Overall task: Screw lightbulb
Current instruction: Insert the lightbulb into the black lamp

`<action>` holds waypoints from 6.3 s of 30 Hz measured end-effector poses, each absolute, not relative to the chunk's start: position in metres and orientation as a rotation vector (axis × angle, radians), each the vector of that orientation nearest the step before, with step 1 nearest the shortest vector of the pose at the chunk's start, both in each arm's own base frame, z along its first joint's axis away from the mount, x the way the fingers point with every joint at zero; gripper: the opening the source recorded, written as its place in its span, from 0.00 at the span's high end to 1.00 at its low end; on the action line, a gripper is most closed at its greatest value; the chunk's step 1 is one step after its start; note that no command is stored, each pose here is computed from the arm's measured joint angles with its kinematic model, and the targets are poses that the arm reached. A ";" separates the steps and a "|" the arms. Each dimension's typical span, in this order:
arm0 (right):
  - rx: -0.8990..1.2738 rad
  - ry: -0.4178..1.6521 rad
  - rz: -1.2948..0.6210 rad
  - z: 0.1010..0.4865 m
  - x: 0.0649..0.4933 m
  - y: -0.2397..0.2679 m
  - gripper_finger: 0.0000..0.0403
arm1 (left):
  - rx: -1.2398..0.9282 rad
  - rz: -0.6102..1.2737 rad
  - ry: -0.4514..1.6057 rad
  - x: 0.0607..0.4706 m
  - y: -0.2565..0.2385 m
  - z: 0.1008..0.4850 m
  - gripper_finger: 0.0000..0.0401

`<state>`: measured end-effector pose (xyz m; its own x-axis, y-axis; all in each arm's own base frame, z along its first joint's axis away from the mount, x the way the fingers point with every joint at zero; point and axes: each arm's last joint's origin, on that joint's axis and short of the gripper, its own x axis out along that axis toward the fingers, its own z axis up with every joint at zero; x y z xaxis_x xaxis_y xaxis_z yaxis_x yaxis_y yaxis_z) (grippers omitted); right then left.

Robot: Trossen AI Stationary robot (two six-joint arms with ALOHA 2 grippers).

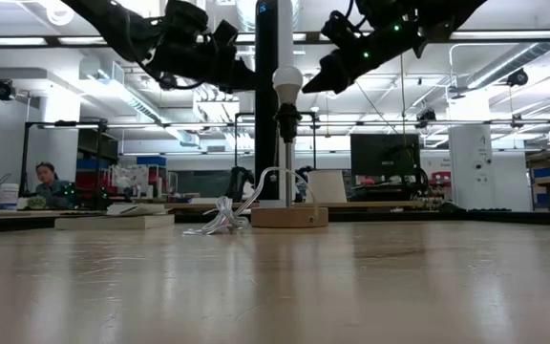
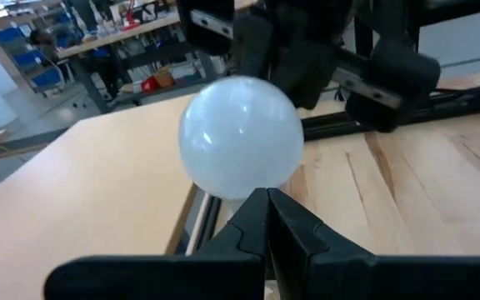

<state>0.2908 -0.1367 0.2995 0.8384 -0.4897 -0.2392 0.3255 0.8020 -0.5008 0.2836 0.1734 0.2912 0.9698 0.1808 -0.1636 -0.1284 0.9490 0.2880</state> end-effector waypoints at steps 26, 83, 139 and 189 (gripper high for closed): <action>-0.426 0.375 -0.383 0.297 0.294 -0.127 1.00 | 0.270 0.235 0.218 0.292 0.183 0.277 1.00; -0.469 0.350 -0.374 0.306 0.292 -0.116 1.00 | 0.278 0.263 0.150 0.289 0.184 0.287 1.00; -0.448 0.364 -0.317 0.299 0.293 -0.125 1.00 | 0.320 0.201 0.153 0.285 0.178 0.293 1.00; -0.462 0.426 -0.454 0.297 0.290 -0.127 1.00 | 0.241 0.269 0.164 0.277 0.175 0.301 1.00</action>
<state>0.2905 -0.1273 0.2972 0.8156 -0.5035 -0.2853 0.3163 0.8007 -0.5087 0.2774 0.1750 0.3012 0.9510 0.2813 -0.1281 -0.2423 0.9358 0.2561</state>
